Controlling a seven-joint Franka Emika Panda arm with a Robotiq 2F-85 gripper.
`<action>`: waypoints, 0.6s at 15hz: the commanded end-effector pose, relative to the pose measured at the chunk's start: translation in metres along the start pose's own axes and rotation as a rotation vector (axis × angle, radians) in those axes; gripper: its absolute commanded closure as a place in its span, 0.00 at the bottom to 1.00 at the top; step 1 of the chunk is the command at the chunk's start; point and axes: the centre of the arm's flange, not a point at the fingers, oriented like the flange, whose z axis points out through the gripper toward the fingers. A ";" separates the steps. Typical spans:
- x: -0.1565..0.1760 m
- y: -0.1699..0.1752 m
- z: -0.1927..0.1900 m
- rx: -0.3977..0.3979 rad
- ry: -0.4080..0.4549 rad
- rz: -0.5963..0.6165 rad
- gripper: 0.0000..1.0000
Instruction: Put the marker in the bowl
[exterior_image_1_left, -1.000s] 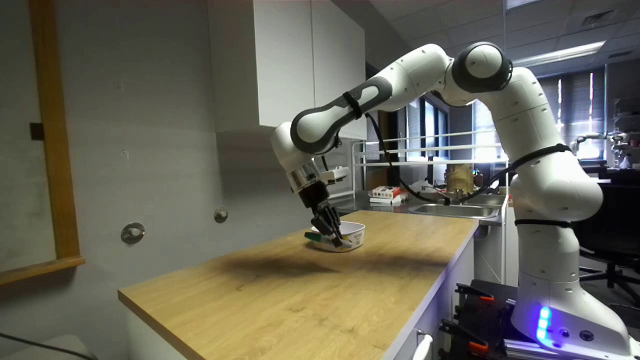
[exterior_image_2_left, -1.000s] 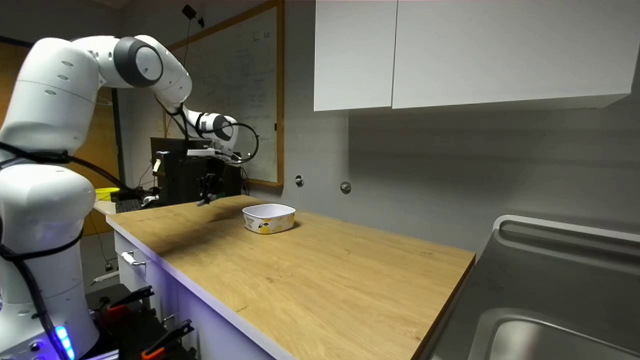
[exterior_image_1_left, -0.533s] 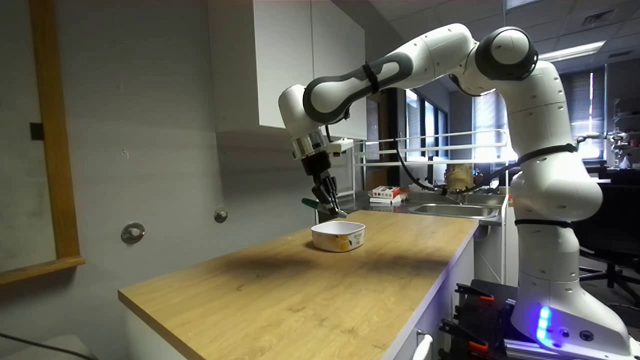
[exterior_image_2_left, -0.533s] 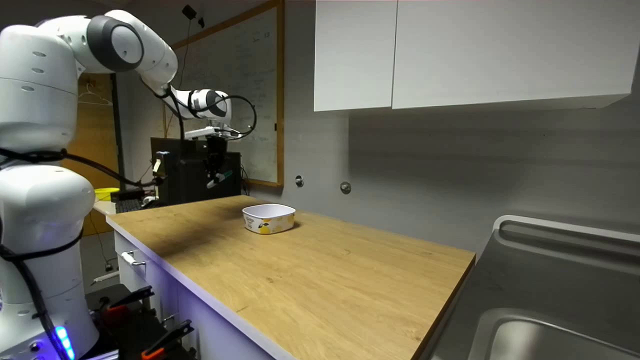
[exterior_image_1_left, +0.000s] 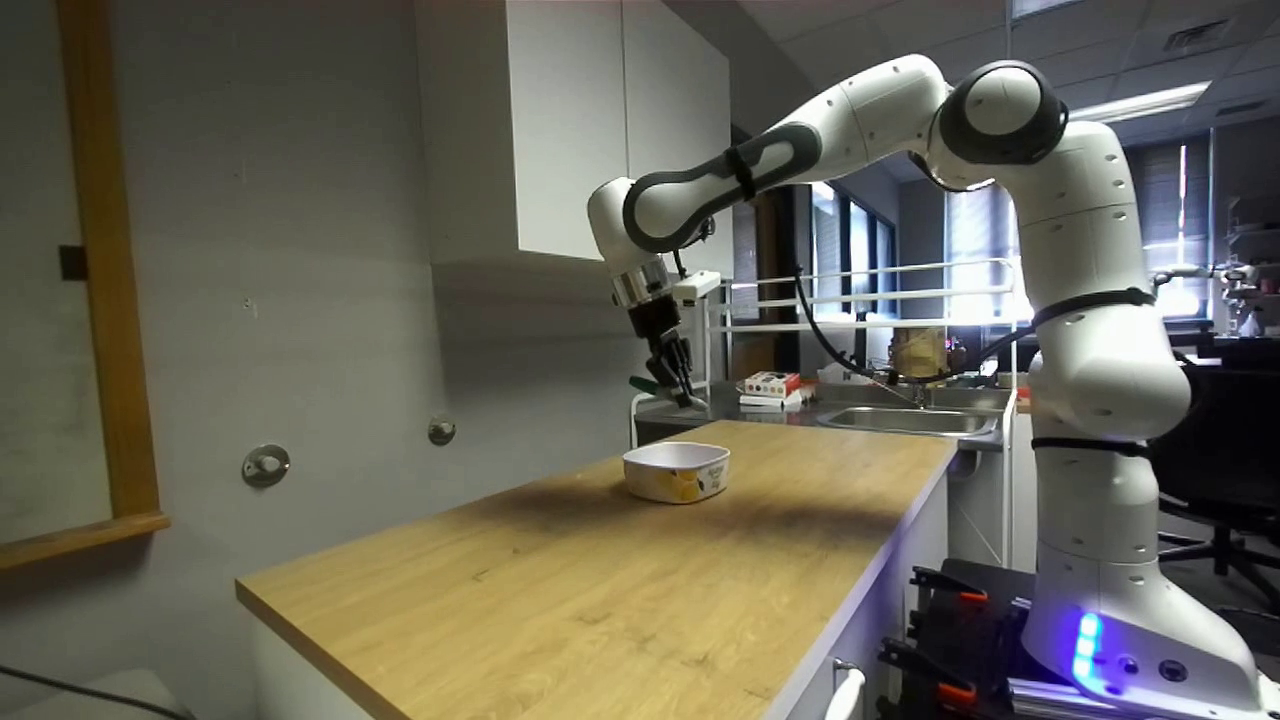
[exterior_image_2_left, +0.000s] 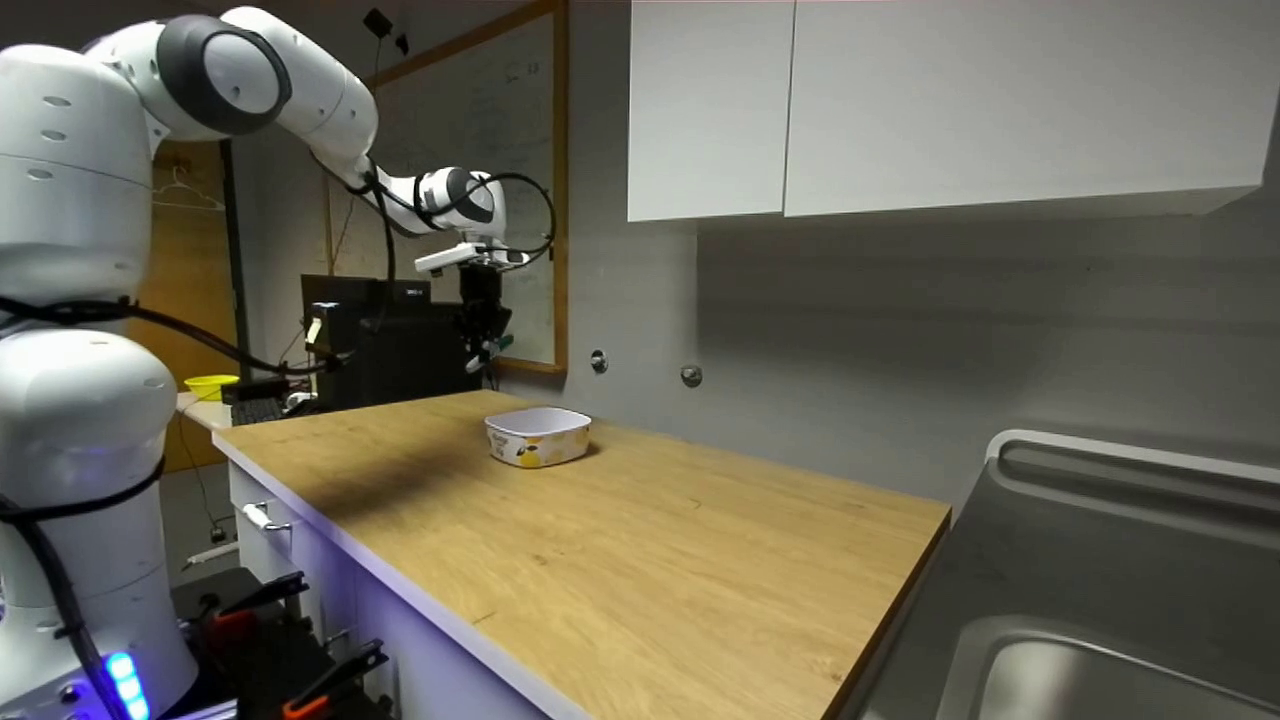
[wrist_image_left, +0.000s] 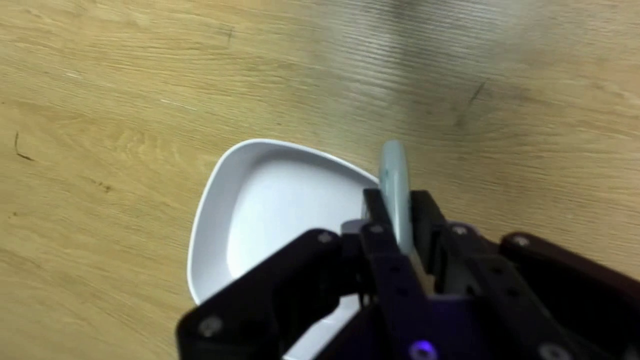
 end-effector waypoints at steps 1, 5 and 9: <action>0.020 0.036 0.011 0.000 -0.018 0.003 0.92; 0.036 0.052 0.028 0.013 -0.047 0.002 0.92; 0.059 0.052 0.051 0.017 -0.087 -0.002 0.92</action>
